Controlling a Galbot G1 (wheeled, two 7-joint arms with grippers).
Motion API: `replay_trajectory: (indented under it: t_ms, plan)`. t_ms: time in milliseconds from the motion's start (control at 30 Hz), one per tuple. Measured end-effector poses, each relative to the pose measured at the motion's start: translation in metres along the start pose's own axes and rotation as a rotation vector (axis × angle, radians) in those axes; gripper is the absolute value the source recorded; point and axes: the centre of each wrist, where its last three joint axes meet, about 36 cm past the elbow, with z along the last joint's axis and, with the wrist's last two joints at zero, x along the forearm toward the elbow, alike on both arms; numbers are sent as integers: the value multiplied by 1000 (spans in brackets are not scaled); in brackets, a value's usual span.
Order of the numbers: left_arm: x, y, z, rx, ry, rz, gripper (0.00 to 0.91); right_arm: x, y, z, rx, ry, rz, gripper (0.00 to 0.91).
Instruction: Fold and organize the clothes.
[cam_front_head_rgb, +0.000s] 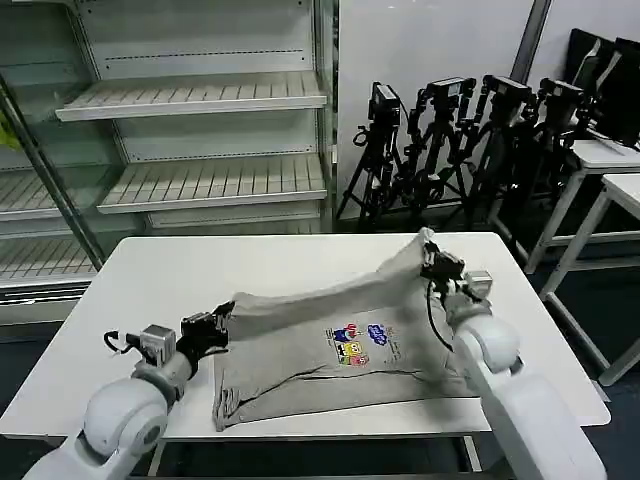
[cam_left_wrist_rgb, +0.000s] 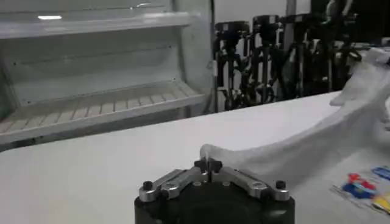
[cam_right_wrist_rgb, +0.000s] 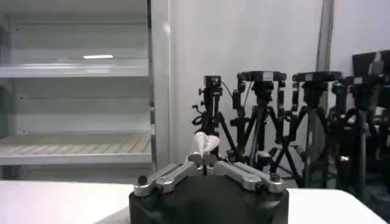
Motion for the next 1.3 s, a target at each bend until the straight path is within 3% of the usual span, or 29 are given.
replay_trajectory:
  t_ms: [233, 267, 300, 533, 767, 1300]
  plan:
    - [25, -20, 19, -32, 27, 28, 60, 51, 1, 24, 19, 43, 24, 0]
    - [28, -23, 23, -40, 34, 27, 615, 56, 3, 28, 23, 53, 28, 907]
    - [30, -25, 27, -45, 42, 30, 907, 61, 3, 31, 26, 61, 32, 907]
    - [37, -31, 43, -82, 81, 17, 907, 90, 6, 39, 39, 95, 73, 907]
    - [45, -37, 47, -65, 67, -14, 907, 117, 10, 39, 46, 78, 109, 907]
    - [58, -74, 62, 237, -17, -174, 907, 165, 19, 52, 38, 104, 179, 907]
